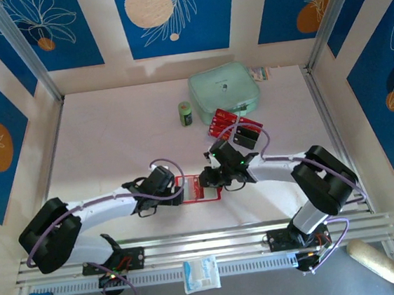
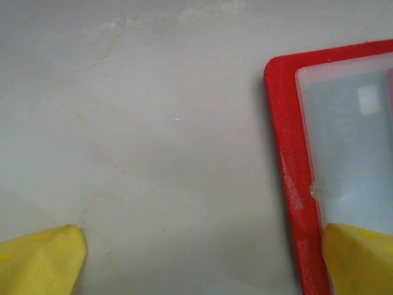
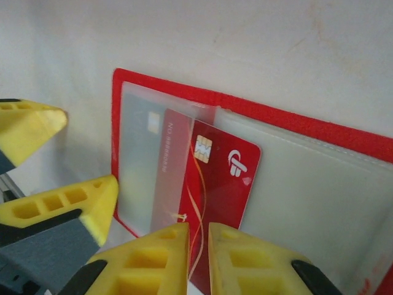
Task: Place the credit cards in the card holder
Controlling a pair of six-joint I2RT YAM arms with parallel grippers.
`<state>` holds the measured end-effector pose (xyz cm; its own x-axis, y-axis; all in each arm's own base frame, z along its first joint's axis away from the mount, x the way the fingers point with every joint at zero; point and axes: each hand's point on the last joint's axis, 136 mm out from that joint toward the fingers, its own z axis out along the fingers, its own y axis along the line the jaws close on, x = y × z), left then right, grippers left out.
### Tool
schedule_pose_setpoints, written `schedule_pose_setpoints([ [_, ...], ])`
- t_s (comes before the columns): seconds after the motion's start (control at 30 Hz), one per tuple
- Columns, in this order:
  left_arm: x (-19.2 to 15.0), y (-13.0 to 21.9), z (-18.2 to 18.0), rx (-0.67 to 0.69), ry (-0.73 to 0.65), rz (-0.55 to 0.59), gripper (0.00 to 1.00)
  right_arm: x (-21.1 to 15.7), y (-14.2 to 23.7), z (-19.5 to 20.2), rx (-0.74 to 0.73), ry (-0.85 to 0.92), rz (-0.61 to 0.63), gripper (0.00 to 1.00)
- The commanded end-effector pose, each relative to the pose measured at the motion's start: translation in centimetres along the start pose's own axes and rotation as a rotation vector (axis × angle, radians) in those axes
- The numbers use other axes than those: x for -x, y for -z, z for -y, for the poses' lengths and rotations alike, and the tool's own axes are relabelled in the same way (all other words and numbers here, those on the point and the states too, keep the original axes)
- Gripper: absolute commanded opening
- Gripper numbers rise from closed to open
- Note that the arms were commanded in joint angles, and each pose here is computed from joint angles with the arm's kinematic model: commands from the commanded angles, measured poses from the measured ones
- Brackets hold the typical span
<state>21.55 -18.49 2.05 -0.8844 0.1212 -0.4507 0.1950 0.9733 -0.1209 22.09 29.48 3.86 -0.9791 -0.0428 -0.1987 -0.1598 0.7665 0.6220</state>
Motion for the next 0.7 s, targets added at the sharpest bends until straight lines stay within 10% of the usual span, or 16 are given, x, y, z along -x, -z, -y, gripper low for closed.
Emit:
schedule_pose_setpoints([
  [0.0,-1.3,-0.8,-1.1,0.033,0.018,-0.036,1.00,-0.3,-0.8,-0.2,-0.015,0.026,-0.038,0.15],
  [0.67,1.2,2.1,-1.3,0.032,0.056,0.056,1.00,0.3,-0.6,-3.9,0.001,0.075,-0.056,0.09],
])
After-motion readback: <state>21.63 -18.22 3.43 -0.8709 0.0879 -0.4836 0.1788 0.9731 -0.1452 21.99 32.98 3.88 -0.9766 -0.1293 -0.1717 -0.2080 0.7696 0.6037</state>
